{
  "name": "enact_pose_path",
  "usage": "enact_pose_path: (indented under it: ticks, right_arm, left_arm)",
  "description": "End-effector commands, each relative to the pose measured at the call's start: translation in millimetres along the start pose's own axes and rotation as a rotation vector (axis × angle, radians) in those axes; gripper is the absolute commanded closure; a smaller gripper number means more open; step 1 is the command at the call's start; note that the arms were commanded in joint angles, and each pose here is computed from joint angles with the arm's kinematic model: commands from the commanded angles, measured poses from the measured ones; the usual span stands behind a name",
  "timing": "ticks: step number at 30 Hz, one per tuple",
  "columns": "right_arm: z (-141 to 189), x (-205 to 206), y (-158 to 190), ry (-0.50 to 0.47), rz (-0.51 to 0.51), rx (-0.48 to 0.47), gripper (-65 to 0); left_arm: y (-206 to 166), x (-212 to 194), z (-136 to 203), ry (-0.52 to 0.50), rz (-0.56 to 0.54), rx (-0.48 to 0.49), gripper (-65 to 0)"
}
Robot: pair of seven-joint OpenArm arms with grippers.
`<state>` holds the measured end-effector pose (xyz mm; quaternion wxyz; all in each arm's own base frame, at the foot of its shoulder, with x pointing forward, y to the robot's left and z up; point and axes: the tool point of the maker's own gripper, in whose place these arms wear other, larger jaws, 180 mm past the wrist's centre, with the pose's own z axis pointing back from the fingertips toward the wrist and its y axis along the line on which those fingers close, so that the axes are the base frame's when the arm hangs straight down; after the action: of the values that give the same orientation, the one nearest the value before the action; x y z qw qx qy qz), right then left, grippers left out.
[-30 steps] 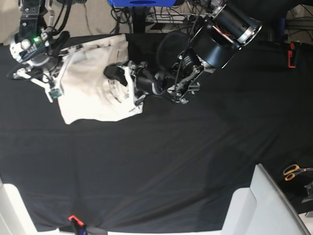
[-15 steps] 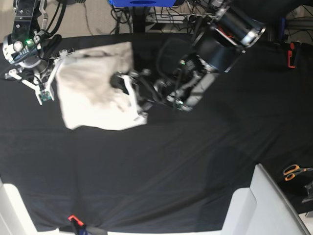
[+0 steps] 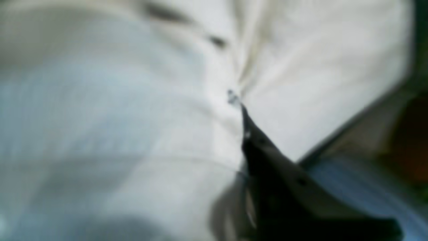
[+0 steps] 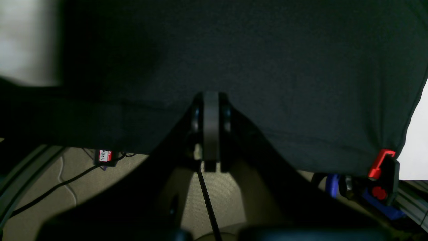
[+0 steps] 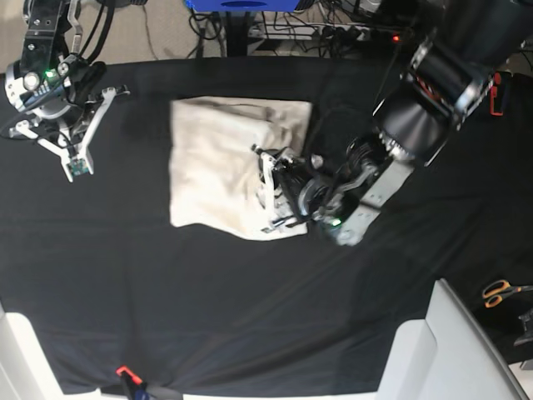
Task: Fold the T-shirt properly
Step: 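Drag the folded shirt with the left gripper toward the table center, then release the shirt and move the left gripper to the collar corner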
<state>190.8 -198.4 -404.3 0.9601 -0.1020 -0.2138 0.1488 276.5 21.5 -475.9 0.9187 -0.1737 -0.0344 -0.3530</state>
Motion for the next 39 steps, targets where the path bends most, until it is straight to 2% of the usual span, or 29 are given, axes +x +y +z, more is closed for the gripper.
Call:
enact_pose_path:
  ticks: [1, 6, 13, 17, 23, 25, 28, 39]
  right_arm:
    - [3, 6, -4, -0.025, 0.003, -0.013, 0.0]
    - [3, 4, -4, -0.020, 0.003, -0.012, 0.0]
    - [3, 3, -4, -0.014, 0.002, -0.013, 0.0]
    - [3, 3, -4, -0.015, 0.002, -0.014, 0.0]
    - [3, 5, -5, -0.017, 0.002, -0.017, 0.0]
    - [3, 5, -5, -0.017, 0.002, -0.017, 0.0]
    - [3, 5, -6, -0.016, 0.004, -0.019, 0.0]
    - [3, 5, -6, -0.016, 0.004, -0.020, 0.0]
  left_arm:
    - [6, 13, 8, 0.003, -0.063, 0.048, 0.0]
    - [32, 22, 19, 0.107, -0.290, 0.257, 0.0]
    - [52, 34, 29, 0.292, -0.689, 0.536, 0.0]
    - [39, 56, 29, 0.269, -0.791, 0.603, 0.0]
    - [4, 98, 26, 0.209, -0.984, 0.768, 0.0]
    - [-11, 104, 21, 0.200, -1.036, 0.781, 0.0]
    - [-34, 108, 12, 0.215, -1.153, 0.717, 0.0]
    - [-40, 115, 8, 0.173, -1.177, 0.687, 0.0]
